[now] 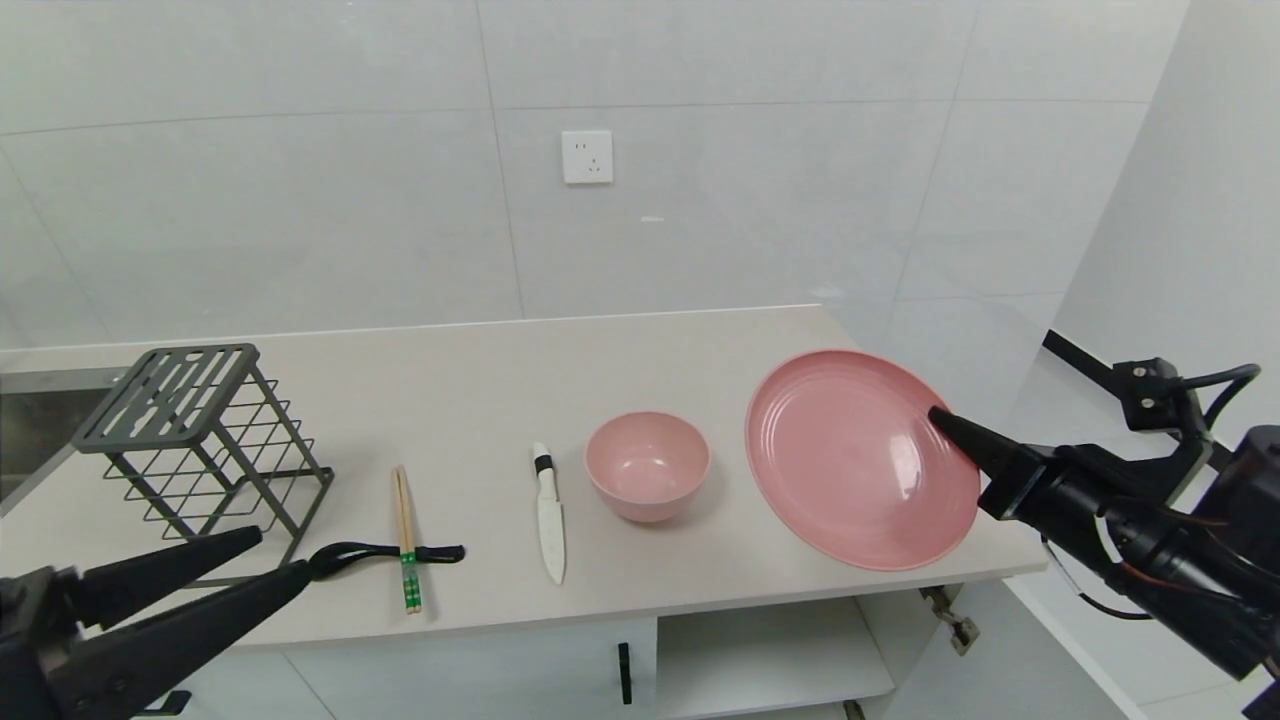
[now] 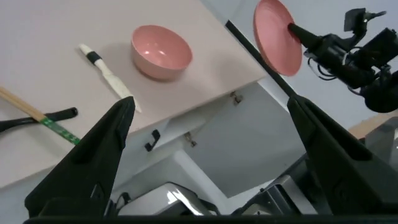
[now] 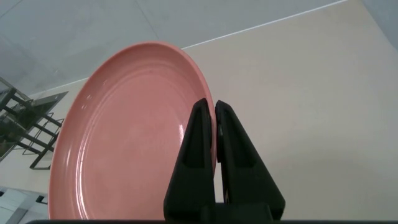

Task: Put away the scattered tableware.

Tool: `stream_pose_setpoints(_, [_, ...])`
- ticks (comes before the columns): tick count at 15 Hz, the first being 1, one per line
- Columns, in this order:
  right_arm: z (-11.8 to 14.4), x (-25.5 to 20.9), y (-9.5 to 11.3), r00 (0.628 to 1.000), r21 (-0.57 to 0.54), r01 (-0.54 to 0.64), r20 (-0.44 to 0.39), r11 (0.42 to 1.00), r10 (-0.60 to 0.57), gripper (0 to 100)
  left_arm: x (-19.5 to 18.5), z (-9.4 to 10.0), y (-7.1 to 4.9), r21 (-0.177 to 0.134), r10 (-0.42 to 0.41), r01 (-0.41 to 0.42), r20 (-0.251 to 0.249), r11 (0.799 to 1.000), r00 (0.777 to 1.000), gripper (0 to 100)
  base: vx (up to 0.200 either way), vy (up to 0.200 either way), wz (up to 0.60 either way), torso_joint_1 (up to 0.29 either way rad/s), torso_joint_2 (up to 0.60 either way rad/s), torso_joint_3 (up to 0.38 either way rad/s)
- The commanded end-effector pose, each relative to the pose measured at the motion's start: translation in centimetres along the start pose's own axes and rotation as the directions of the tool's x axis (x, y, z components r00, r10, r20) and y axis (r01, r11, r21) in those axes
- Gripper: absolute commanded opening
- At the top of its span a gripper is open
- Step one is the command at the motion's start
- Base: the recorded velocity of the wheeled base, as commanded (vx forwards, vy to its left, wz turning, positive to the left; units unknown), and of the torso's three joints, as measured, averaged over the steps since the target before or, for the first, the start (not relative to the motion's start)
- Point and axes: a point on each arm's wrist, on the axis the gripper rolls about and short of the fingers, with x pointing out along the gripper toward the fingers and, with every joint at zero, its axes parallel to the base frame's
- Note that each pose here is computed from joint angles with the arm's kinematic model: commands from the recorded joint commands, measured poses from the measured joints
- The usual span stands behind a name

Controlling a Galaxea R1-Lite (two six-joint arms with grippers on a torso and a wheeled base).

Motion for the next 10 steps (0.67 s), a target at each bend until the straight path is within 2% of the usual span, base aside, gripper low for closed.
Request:
stream_pose_setpoints(1, [0.1,-0.1,0.0,1.000,0.001,-0.002,0.003,1.000,0.002,0,5.5,0.2,2.5,-0.051,0.051,-0.058,-0.134,0.997,0.990,100,0.000,0.000,0.00,0.000,0.00,0.000])
stream_pose_setpoints(3, [0.1,0.0,0.0,1.000,0.000,-0.001,0.007,1.000,0.001,0,9.0,0.2,4.2,0.014,0.092,-0.091,-0.153,0.996,0.984,100,0.000,0.000,0.00,0.000,0.00,0.000])
stream_pose_setpoints(4, [0.1,0.0,0.0,1.000,0.000,0.000,0.006,1.000,0.000,0,11.0,0.0,4.9,0.024,0.121,-0.119,-0.164,0.993,0.979,100,0.000,0.000,0.00,0.000,0.00,0.000])
stream_pose_setpoints(5, [0.2,0.0,0.0,1.000,0.000,-0.001,0.007,1.000,0.001,0,13.2,-0.4,5.1,0.033,0.139,-0.135,-0.191,0.990,0.972,100,0.000,0.000,0.00,0.000,0.00,0.000])
stream_pose_setpoints(6, [0.1,0.0,-0.1,1.000,0.000,0.001,0.006,1.000,-0.001,0,14.9,-0.7,5.1,0.040,0.154,-0.149,-0.211,0.988,0.965,100,0.000,0.000,0.00,0.000,0.00,0.000])
stream_pose_setpoints(7, [0.1,0.0,-0.1,1.000,0.000,0.001,0.006,1.000,-0.001,0,14.9,-0.7,5.1,0.040,0.154,-0.149,-0.211,0.988,0.965,100,0.000,0.000,0.00,0.000,0.00,0.000])
stream_pose_setpoints(8, [0.2,0.0,-0.1,1.000,0.000,0.003,0.007,1.000,-0.003,0,17.9,-0.9,4.9,0.048,0.132,-0.124,-0.242,0.991,0.961,100,0.000,0.000,0.00,0.000,0.00,0.000])
stream_pose_setpoints(10, [0.1,0.0,-0.2,1.000,0.000,0.006,0.005,1.000,-0.006,0,19.9,-0.9,4.9,0.052,0.123,-0.113,-0.252,0.992,0.960,100,0.000,0.000,0.00,0.000,0.00,0.000])
